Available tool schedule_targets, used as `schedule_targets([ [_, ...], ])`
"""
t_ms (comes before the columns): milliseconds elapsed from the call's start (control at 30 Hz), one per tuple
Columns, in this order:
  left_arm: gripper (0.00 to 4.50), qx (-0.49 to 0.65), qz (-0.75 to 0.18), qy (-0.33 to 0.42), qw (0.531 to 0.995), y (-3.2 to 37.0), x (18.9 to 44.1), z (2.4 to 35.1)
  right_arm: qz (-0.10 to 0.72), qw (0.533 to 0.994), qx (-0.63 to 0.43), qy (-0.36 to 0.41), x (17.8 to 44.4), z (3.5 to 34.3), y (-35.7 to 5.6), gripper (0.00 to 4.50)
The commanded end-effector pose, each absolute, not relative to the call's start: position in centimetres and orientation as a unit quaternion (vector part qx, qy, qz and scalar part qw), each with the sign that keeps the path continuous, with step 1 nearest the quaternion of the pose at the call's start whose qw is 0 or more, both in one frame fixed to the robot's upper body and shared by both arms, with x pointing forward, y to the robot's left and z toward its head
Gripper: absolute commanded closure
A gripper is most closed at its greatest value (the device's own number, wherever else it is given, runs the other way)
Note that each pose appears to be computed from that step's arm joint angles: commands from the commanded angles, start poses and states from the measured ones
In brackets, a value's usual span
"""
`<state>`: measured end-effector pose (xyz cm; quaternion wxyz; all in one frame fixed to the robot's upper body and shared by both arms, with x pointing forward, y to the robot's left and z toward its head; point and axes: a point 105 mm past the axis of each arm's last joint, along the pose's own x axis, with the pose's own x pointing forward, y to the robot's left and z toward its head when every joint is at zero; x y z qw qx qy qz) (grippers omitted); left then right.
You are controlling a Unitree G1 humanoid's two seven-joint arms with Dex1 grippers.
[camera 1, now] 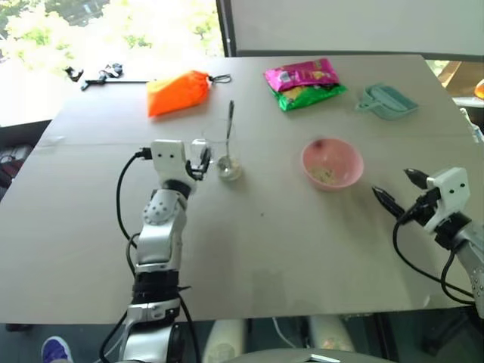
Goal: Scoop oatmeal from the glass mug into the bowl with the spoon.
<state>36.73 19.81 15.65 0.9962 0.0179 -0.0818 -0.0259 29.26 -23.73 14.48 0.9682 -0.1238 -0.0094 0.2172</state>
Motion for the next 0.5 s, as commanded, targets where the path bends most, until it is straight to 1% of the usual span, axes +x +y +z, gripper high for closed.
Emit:
schedule_targets([
  [33, 0.68, 0.011, -0.032, -0.112, 0.993, 20.1, 35.1, 17.6, 0.23, 0.962, -0.141, -0.03, 29.4, 14.9, -23.5, 0.0],
  [133, 0.68, 0.009, -0.04, -0.1, 0.994, 20.4, 33.5, 17.4, 0.255, 0.954, -0.153, -0.022, 29.3, 14.6, -23.4, 0.0],
  [233, 0.68, -0.003, -0.081, -0.086, 0.993, 20.2, 31.3, 16.7, 0.292, 0.946, -0.141, -0.008, 28.9, 14.4, -23.5, 0.0],
  [333, 0.68, 0.008, -0.107, -0.064, 0.992, 20.4, 29.0, 15.8, 0.325, 0.934, -0.146, 0.002, 28.1, 14.4, -23.7, 0.0],
  [433, 0.68, 0.001, -0.147, -0.042, 0.988, 20.8, 25.8, 15.0, 0.352, 0.924, -0.148, 0.012, 26.9, 14.7, -24.5, 0.0],
  [500, 0.68, 0.003, -0.167, -0.011, 0.986, 21.7, 23.6, 14.1, 0.36, 0.92, -0.152, 0.027, 26.1, 14.9, -25.5, 0.0],
])
